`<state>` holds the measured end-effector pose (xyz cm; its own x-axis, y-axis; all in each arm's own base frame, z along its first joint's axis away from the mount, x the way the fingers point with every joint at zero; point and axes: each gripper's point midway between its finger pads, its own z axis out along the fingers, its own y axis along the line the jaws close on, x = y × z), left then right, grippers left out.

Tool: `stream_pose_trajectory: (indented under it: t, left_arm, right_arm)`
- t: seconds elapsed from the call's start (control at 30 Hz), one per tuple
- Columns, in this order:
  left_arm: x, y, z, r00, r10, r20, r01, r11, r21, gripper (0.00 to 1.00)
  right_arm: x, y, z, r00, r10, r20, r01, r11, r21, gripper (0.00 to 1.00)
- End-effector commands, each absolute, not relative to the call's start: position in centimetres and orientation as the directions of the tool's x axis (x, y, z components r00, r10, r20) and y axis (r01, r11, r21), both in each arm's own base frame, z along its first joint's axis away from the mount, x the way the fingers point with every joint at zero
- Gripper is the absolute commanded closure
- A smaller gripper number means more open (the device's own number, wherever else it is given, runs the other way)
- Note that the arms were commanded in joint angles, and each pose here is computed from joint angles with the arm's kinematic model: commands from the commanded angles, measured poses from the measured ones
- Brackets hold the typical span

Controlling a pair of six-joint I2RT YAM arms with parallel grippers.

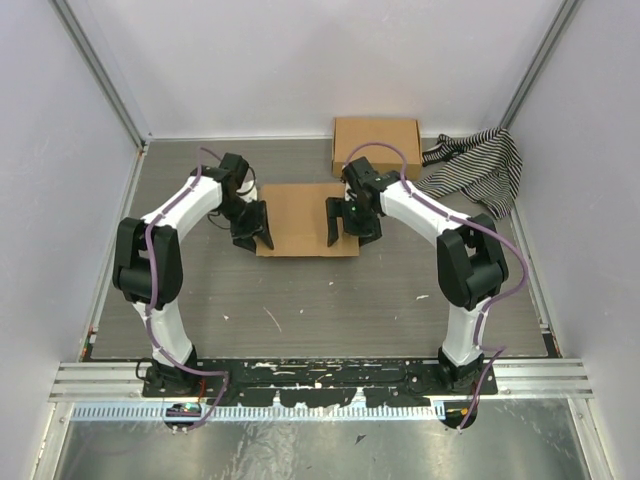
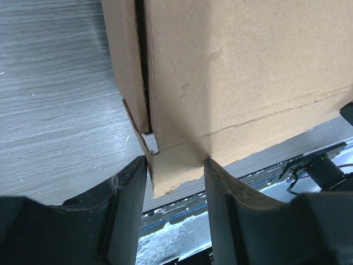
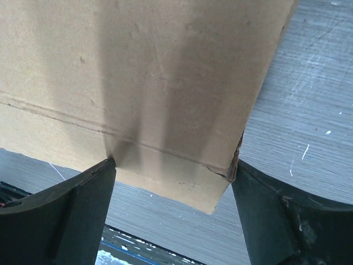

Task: Fold the paper box

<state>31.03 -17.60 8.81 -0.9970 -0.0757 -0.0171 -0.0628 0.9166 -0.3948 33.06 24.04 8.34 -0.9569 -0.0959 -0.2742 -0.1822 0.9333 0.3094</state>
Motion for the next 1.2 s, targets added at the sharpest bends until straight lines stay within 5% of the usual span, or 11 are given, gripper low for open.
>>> stream_pose_trajectory:
  t: [0.0,0.93,1.17]
  left_arm:
    - [30.6,-19.2,10.0,-0.997,-0.074,-0.001,-0.065,0.878,-0.474,0.49]
    - [28.7,-19.4,9.9,-0.997,-0.061,0.046,-0.076,0.860,-0.504,0.51]
    - [29.5,-18.7,9.2,-0.996,-0.084,-0.020,-0.065,0.881,-0.469,0.44]
  right_arm:
    - [32.5,24.5,9.8,-0.949,-0.103,-0.299,-0.205,0.922,0.330,0.10]
    - [31.0,20.7,11.0,-0.958,-0.034,-0.284,-0.118,0.952,0.282,0.06]
    - [32.1,19.3,9.4,-0.909,-0.050,-0.414,-0.154,0.963,0.222,0.07]
